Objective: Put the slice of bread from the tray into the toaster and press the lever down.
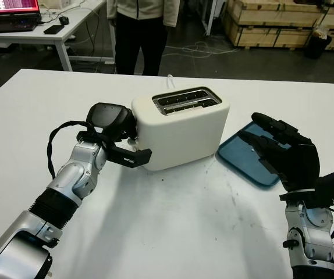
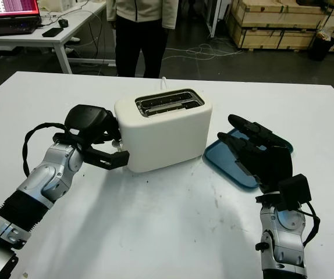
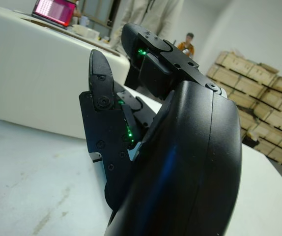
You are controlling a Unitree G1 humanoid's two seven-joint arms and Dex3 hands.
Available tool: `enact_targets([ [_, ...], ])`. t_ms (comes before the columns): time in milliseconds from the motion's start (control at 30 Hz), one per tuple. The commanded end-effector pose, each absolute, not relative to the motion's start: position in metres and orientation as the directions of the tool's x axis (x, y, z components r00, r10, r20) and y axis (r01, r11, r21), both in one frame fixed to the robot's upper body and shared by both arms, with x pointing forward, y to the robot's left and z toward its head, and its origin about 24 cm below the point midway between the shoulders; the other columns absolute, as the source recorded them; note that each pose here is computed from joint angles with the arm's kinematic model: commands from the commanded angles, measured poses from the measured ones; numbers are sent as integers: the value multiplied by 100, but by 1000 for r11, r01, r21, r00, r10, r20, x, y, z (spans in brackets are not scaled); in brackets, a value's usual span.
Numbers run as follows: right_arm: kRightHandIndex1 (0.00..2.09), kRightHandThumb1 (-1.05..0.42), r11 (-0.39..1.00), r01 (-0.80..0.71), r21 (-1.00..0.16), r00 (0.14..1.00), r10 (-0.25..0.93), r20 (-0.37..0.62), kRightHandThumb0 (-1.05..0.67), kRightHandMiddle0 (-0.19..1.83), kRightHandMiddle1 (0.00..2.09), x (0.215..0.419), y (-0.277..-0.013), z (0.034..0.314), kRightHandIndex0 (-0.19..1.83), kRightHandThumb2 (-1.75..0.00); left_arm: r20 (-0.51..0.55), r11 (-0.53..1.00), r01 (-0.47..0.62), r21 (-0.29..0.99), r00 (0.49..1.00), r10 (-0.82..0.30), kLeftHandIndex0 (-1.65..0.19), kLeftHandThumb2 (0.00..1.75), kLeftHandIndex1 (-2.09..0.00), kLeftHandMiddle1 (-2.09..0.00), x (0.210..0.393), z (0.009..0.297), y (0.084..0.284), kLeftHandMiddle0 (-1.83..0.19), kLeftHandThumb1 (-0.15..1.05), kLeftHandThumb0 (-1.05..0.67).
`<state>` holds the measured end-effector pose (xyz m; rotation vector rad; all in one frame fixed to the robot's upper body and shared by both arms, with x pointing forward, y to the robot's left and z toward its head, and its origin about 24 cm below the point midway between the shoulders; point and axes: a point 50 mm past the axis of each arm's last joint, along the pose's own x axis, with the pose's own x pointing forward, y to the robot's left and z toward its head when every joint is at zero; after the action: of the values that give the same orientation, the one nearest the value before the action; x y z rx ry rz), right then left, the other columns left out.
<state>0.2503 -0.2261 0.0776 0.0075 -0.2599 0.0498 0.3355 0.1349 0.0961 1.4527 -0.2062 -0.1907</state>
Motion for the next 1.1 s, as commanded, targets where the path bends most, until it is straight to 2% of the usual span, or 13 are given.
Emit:
enact_targets([
  [0, 1, -92, 998, -68, 1, 969, 66, 238, -27, 82, 0, 257, -221, 78, 96, -20, -505, 24, 552, 834, 779, -370, -108, 1, -3, -53, 276, -10, 104, -88, 90, -21],
  [100, 0, -92, 998, -67, -3, 968, 66, 244, -30, 81, 0, 257, -220, 77, 95, -20, -445, 81, 506, 859, 815, -372, -110, 1, -3, -54, 279, 5, 110, -88, 91, -22],
  [167, 0, -92, 998, -58, 2, 969, 56, 241, -31, 81, 0, 256, -220, 77, 95, -19, -348, 151, 430, 890, 856, -383, -112, 1, -4, -57, 278, 15, 115, -91, 89, -21],
  [233, 0, -92, 998, -55, 13, 969, 50, 241, -30, 81, 0, 255, -221, 77, 95, -19, -211, 230, 321, 919, 892, -400, -116, 0, -4, -85, 277, 26, 122, -92, 86, -21],
  [333, 0, -92, 999, -44, 5, 971, 42, 237, -30, 80, 0, 256, -223, 77, 94, -18, -24, 345, 163, 924, 927, -374, -120, 1, -4, -105, 275, 42, 134, -97, 83, -24],
  [400, 0, -92, 999, -36, -5, 971, 37, 236, -29, 78, 0, 257, -225, 79, 90, -17, 50, 426, 108, 898, 938, -344, -117, 2, -2, -106, 273, 54, 144, -89, 88, -28],
  [500, 0, -92, 999, -37, -18, 972, 40, 232, -28, 76, 0, 261, -230, 84, 87, -15, 165, 530, 16, 848, 942, -292, -117, 0, -1, -125, 271, 75, 163, -84, 86, -21],
  [600, 0, -92, 997, -44, -65, 974, 57, 221, -31, 74, 0, 267, -236, 91, 84, -11, 244, 579, -60, 813, 938, -245, -112, 0, 0, -134, 269, 95, 182, -76, 83, -23],
  [800, 1, -92, 986, -50, -160, 969, 87, 233, -32, 73, 0, 281, -252, 111, 84, -4, 316, 594, -156, 789, 932, -175, -105, 0, 0, -127, 265, 133, 214, -68, 81, -28],
  [967, 4, -89, 947, -52, -317, 948, 146, 281, -29, 78, 3, 299, -266, 139, 92, -1, 310, 505, -197, 841, 939, -149, -104, 0, 0, -98, 269, 159, 236, -75, 79, -38],
  [1067, 5, -86, 883, -33, -468, 940, 186, 285, -31, 82, 3, 311, -271, 158, 96, 0, 288, 439, -203, 876, 948, -138, -104, 0, 0, -81, 272, 176, 242, -82, 78, -46],
])
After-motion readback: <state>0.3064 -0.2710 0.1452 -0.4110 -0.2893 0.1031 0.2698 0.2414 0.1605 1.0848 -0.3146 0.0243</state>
